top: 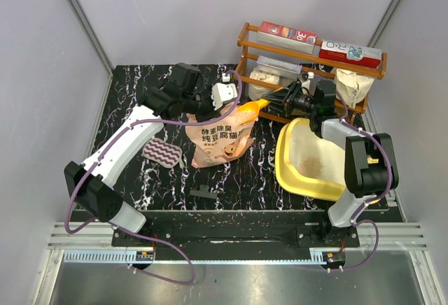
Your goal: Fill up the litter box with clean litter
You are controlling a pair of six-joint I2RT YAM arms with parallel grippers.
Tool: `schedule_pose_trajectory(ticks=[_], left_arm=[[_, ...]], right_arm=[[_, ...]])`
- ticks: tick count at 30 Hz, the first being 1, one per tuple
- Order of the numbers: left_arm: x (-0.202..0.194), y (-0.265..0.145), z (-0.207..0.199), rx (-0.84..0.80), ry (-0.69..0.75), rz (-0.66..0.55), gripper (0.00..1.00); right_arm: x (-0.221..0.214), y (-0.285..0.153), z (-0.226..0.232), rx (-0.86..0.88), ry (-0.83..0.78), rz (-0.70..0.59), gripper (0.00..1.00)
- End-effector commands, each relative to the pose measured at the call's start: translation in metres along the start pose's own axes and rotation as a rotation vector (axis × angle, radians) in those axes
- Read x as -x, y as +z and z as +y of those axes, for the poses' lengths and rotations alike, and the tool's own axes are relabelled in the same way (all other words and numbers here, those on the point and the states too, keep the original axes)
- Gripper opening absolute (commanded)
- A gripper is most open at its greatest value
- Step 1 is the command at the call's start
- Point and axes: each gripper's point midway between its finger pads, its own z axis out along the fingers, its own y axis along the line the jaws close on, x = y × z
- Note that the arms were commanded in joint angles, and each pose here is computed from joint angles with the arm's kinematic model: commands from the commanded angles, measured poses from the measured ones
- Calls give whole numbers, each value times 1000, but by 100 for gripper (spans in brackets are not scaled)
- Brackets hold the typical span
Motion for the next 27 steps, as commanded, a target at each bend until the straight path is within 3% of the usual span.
schedule_pose_trajectory(ticks=[1,14,27], left_arm=[[65,-33,27,127,141,-179,9],[66,-36,31,138,172,-162,9],[64,-39,28,138,181,-155,10]], right_arm=[[1,-11,29,91,-58,22,0],[21,-21,0,79,45,-86,0],[21,-31,19,94,-7,-76,0]])
